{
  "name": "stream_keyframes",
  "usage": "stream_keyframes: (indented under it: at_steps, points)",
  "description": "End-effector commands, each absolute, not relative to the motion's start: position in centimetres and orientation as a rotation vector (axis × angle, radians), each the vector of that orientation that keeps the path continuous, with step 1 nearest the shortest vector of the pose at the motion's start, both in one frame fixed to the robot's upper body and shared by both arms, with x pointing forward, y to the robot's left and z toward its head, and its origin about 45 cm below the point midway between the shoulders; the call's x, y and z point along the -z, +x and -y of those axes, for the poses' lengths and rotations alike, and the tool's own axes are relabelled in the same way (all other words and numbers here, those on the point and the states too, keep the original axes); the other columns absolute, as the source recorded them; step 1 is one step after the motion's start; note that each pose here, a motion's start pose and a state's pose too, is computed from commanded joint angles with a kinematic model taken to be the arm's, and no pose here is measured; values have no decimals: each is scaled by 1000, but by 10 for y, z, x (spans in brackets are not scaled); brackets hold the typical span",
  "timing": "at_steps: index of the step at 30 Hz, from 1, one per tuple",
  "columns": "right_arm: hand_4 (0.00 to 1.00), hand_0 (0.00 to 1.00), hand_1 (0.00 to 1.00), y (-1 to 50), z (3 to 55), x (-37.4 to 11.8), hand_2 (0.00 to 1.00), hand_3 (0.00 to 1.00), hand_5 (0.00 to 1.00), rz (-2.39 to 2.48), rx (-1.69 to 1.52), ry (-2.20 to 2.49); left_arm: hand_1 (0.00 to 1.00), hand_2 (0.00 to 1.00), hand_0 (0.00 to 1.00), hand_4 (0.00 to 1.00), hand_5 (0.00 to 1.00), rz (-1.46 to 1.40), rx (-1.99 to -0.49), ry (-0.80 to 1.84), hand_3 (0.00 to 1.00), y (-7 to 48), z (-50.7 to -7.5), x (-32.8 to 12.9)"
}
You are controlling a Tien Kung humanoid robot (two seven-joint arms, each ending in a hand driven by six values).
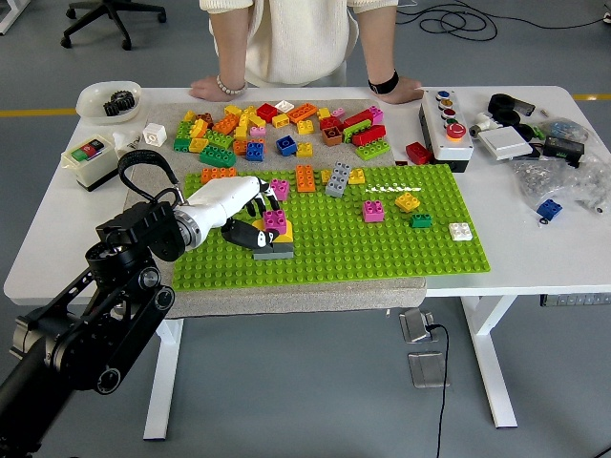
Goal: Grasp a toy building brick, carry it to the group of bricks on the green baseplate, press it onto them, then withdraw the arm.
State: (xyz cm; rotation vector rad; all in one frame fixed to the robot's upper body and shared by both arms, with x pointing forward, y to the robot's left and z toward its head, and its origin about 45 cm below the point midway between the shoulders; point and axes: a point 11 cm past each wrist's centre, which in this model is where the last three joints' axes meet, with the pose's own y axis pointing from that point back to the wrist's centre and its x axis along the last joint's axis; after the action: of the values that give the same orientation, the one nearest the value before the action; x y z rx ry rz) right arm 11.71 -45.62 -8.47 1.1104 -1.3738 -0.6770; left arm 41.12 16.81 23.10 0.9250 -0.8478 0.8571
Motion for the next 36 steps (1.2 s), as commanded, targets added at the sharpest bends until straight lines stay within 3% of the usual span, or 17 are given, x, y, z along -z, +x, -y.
stream_keyframes:
  at_steps: [36]
  points:
    - [843,744,643,118,455,85,682,633,520,1376,679,1113,622,569,664,798,295,860,-860,916,557,415,-169,-235]
